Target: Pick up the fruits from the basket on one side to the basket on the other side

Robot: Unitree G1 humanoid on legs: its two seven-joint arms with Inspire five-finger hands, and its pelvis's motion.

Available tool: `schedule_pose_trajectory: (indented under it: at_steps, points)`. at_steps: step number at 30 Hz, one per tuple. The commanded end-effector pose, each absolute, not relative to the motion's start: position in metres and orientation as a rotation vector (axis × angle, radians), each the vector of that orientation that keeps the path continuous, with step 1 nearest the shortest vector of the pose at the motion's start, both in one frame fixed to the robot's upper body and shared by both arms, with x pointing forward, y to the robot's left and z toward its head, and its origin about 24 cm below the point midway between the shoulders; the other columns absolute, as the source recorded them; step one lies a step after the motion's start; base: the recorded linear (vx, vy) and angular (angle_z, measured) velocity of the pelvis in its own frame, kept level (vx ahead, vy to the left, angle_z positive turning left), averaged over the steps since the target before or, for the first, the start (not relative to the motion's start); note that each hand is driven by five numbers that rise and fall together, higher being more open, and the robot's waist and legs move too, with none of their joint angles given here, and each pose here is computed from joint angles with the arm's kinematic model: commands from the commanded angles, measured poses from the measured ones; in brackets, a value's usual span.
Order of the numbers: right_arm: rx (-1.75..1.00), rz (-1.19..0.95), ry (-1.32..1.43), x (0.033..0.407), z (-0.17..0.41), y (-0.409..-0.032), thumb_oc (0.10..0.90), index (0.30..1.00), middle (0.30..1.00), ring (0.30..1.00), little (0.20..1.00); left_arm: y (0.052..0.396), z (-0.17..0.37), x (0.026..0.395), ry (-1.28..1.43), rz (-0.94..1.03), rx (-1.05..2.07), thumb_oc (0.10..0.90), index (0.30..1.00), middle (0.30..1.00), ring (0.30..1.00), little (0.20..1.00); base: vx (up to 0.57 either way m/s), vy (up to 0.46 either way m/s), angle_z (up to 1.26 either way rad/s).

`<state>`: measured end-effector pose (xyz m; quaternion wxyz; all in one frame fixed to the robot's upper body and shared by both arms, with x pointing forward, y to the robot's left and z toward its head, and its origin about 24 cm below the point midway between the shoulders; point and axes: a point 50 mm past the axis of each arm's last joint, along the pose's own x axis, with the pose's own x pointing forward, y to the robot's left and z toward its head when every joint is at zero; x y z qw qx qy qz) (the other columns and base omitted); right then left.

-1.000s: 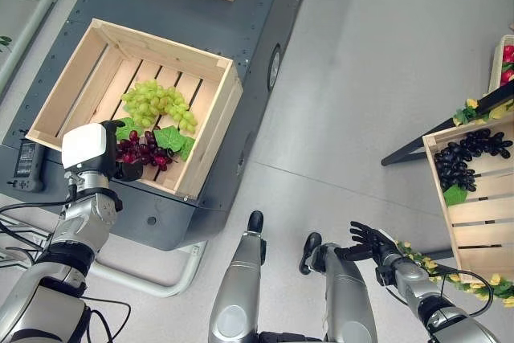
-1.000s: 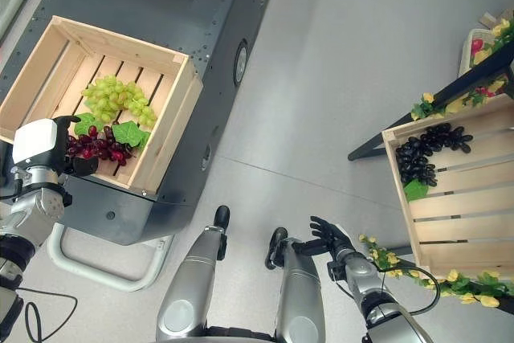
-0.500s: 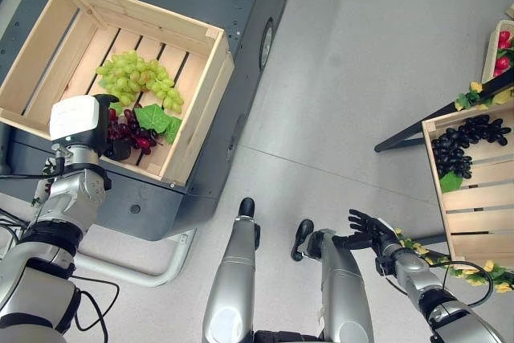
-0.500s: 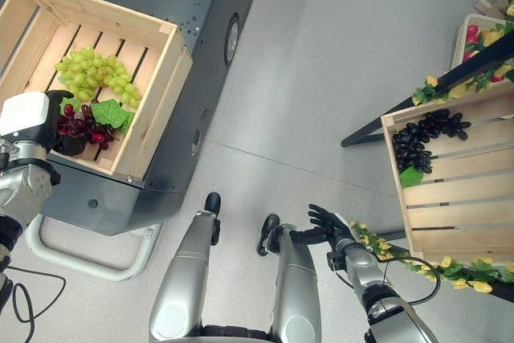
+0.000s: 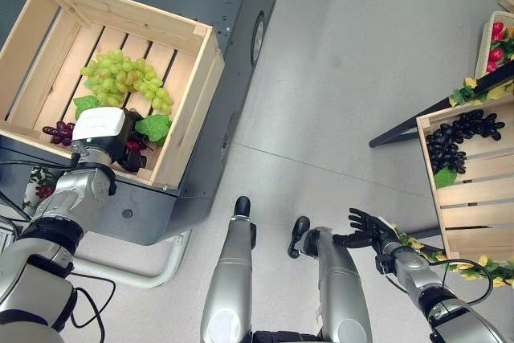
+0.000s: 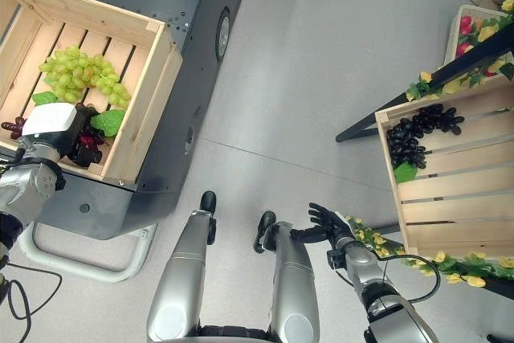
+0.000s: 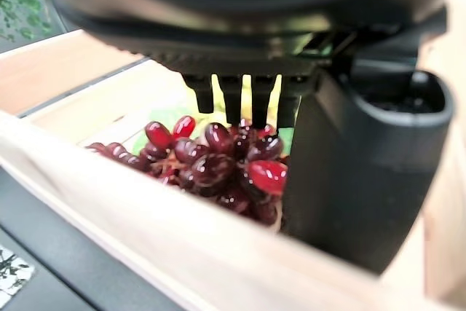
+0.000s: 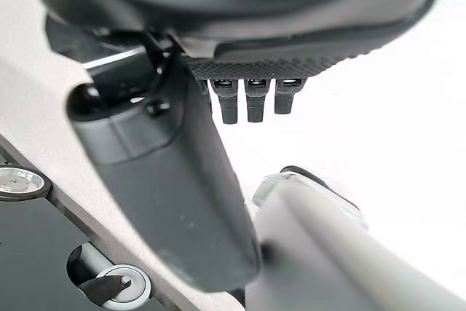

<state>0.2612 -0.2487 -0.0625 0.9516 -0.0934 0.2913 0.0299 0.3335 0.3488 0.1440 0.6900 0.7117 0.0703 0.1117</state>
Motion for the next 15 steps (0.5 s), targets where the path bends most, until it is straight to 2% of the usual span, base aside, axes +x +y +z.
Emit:
schedule_pose_trajectory:
  at_steps: [1,6,15]
  points:
    - [-0.183,-0.017,0.563,0.257,-0.053,-0.275,0.800,0.900,0.900,0.900,0.900,0.377,0.186,0.329,0.216,0.409,1.666,0.800,0.900,0.900,0.900,0.900,-0.04,-0.018,0.03]
    - [-0.181,-0.027,0.545,0.264,-0.048,-0.274,0.800,0.900,0.900,0.900,0.900,0.383,0.195,0.333,0.304,0.468,1.666,0.800,0.900,0.900,0.900,0.900,-0.06,-0.009,0.05]
    - [-0.188,-0.035,0.509,0.276,-0.035,-0.280,0.800,0.900,0.900,0.900,0.900,0.405,0.224,0.326,0.588,0.630,1.931,0.800,0.900,0.900,0.900,0.900,-0.08,0.010,0.02]
